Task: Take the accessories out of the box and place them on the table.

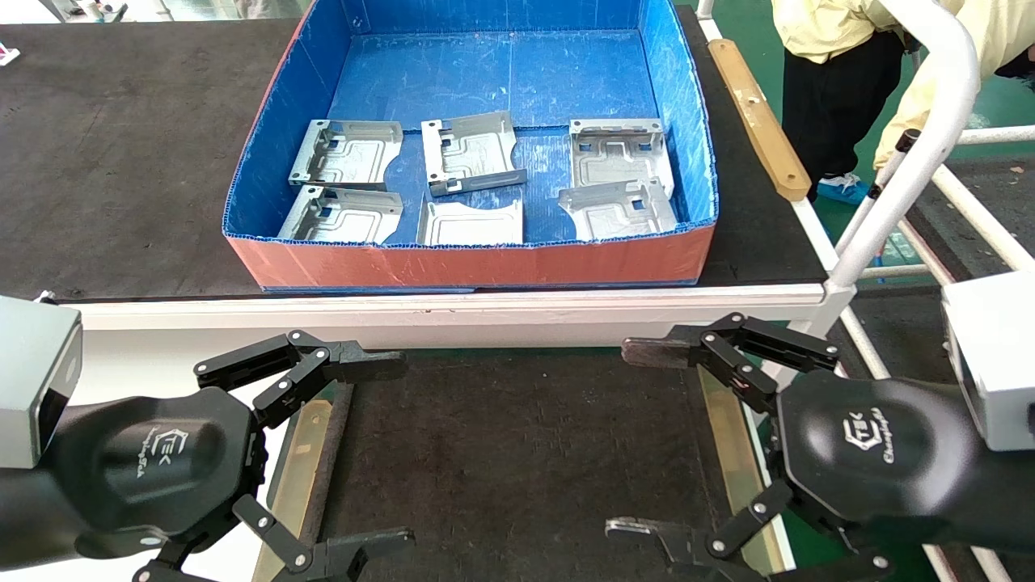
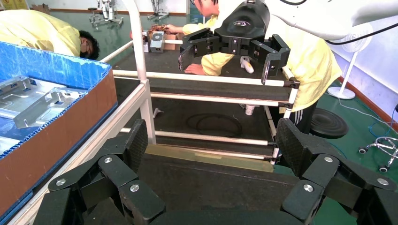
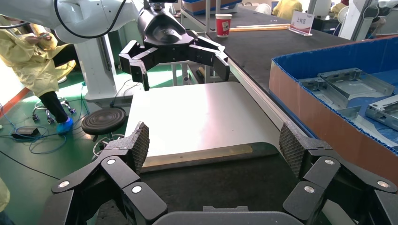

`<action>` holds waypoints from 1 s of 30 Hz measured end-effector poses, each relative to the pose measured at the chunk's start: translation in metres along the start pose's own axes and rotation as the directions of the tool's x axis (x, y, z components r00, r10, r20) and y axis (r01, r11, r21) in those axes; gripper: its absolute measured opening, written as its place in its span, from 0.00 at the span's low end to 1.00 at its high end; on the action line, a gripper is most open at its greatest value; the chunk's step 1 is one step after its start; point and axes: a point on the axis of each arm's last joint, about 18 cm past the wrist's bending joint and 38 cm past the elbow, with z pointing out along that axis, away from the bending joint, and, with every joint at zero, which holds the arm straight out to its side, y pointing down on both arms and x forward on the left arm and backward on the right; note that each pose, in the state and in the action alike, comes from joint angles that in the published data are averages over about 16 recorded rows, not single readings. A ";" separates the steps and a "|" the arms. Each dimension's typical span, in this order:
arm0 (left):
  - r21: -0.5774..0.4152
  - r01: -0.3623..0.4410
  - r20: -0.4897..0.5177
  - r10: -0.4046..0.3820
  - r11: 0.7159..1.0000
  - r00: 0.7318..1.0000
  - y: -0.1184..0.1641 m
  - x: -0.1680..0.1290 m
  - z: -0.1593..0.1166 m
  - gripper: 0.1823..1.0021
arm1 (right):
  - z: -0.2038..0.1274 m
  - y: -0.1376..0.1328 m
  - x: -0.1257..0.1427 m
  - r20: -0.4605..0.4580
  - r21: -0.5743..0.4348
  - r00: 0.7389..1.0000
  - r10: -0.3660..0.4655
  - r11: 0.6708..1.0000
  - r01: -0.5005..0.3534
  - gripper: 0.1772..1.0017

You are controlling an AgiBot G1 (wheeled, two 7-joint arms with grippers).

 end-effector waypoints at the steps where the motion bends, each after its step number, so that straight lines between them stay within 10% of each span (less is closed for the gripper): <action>1: 0.000 0.000 0.000 0.000 1.000 1.000 0.000 0.000 0.000 1.00 | 0.000 0.000 0.000 0.000 0.000 1.000 0.000 1.000 0.000 1.00; 30: 0.001 0.003 0.102 -0.003 1.000 0.995 0.002 -0.029 0.008 1.00 | 0.000 0.000 0.000 0.000 0.000 1.000 0.000 1.000 0.000 1.00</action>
